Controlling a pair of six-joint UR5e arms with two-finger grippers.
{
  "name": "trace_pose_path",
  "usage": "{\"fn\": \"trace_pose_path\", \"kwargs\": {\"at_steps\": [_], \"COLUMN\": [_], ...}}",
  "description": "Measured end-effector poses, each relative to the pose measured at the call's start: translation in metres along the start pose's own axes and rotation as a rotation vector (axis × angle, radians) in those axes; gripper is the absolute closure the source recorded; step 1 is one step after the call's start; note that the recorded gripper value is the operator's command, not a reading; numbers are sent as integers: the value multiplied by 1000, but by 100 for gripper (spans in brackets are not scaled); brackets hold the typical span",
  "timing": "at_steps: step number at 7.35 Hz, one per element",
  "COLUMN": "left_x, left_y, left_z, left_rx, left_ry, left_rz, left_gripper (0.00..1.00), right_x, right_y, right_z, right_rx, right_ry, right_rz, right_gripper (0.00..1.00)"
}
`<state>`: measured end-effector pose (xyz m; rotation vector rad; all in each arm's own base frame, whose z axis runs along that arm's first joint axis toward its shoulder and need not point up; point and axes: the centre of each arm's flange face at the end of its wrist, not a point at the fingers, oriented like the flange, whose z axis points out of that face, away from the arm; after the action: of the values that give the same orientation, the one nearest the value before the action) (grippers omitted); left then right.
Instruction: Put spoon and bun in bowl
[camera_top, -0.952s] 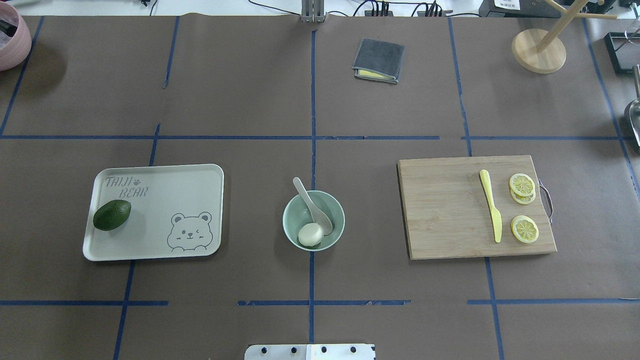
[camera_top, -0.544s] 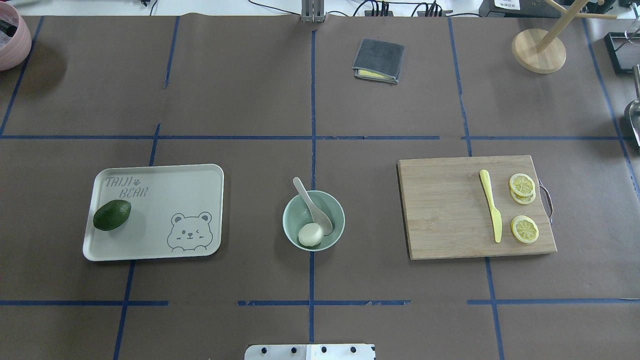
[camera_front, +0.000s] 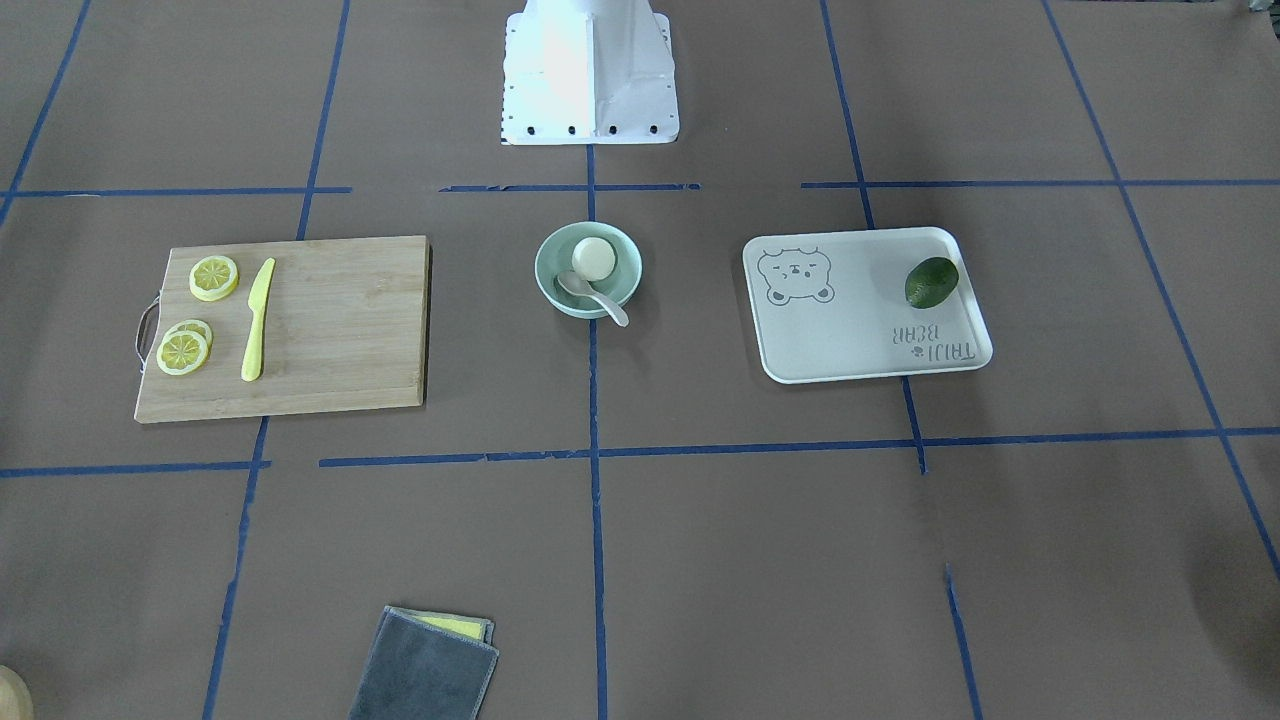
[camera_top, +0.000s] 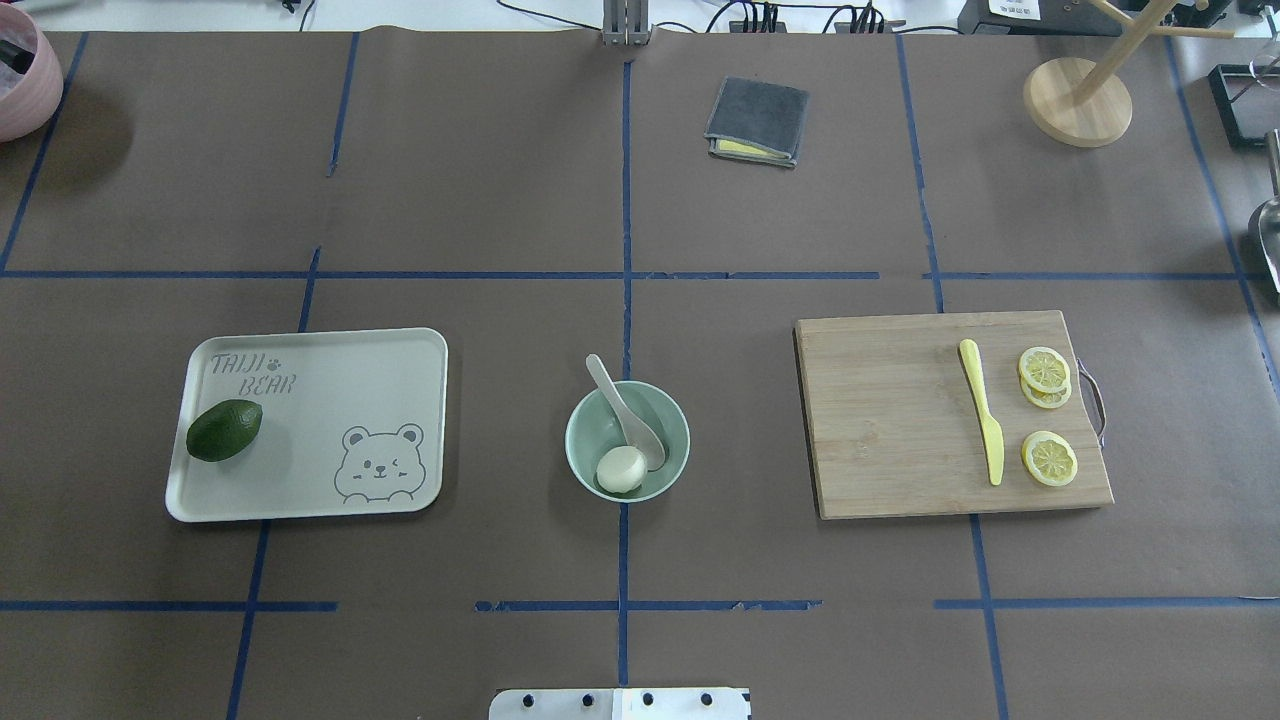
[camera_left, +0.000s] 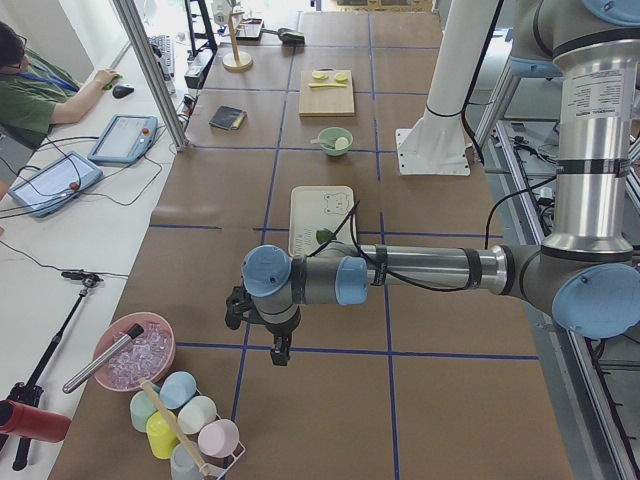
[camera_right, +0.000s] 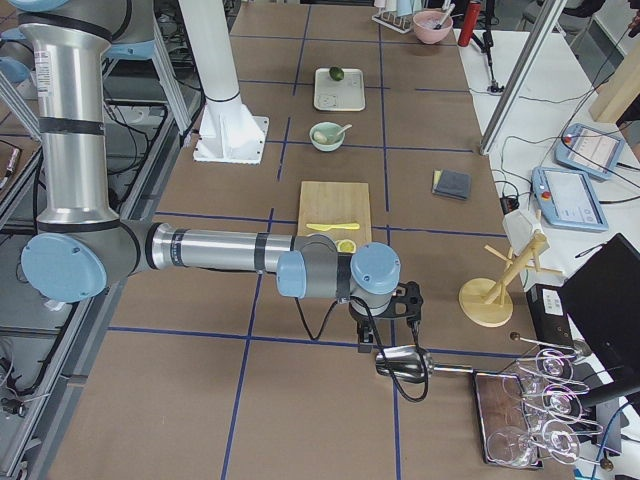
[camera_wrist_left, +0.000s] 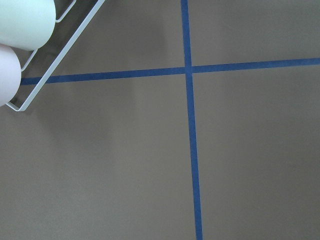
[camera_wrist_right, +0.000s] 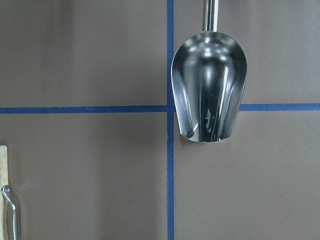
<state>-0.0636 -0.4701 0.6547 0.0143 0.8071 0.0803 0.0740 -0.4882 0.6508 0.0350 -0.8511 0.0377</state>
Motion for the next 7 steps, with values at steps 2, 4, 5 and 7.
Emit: {"fn": "trace_pose_path", "kwargs": {"at_steps": [2,4,5,7], "left_x": [1,2,2,4], "left_y": [0,-1,-1,-1], "left_z": [-1,-3,-3,-7], "left_rx": [2,7,8,17], "left_ry": [-1,-3,-4,-5], "left_rz": [3,8,8,12], "left_gripper": [0,0,0,0], "right_x": [-1,-1,-1,-2], "right_y": [-1,-1,-2,-2], "right_z": [-1,-1,-1,-2], "right_rx": [1,2,2,4], "right_ry": [0,1,2,3], "right_rz": [-1,-1,-2,-4], "right_gripper": [0,0,0,0]}}
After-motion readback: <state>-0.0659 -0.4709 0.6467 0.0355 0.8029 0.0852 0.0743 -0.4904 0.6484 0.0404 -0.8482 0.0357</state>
